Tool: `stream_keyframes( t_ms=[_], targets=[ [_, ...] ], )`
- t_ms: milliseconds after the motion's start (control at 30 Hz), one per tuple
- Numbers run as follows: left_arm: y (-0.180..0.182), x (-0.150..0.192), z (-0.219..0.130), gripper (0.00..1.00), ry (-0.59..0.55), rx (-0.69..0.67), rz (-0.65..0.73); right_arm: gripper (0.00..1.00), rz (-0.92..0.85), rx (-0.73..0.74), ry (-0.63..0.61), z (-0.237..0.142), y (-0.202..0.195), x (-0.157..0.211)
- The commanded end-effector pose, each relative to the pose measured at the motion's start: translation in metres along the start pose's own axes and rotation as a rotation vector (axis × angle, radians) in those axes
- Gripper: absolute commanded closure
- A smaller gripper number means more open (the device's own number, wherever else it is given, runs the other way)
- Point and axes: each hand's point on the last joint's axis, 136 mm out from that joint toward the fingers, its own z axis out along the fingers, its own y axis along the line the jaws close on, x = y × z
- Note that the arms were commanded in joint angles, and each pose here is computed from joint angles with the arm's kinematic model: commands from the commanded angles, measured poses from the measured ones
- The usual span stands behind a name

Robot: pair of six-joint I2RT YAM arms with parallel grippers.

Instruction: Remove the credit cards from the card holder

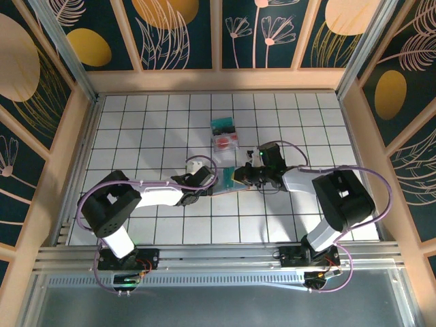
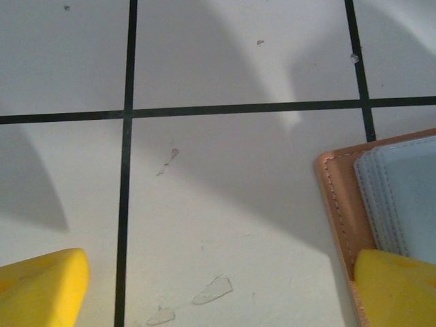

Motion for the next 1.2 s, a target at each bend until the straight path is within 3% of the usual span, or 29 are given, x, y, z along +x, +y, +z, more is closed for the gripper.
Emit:
stream_keyframes(
  t_ms=[0,233,533,833,1167],
  targets=[
    [0.021,0.02,-0.003,0.01,0.073,-0.061,0.05,0.99,-0.031,0.05,-0.043,-0.011,-0.003,-0.008],
    [0.011,0.002,-0.016,0.01,0.029,-0.013,0.015,1.0,-0.059,0.072,-0.098,-0.024,0.001,-0.015],
    [-0.013,-0.053,-0.056,0.01,-0.107,0.159,-0.103,1.0,-0.136,0.022,-0.189,-0.043,0.025,-0.027],
    [-0.043,-0.104,-0.109,0.04,-0.226,0.591,-0.277,1.0,-0.229,-0.116,-0.294,-0.068,0.069,-0.039],
    [-0.086,-0.137,-0.164,0.11,-0.332,0.966,-0.22,1.0,-0.316,-0.367,-0.298,-0.089,0.127,-0.036]
  ],
)
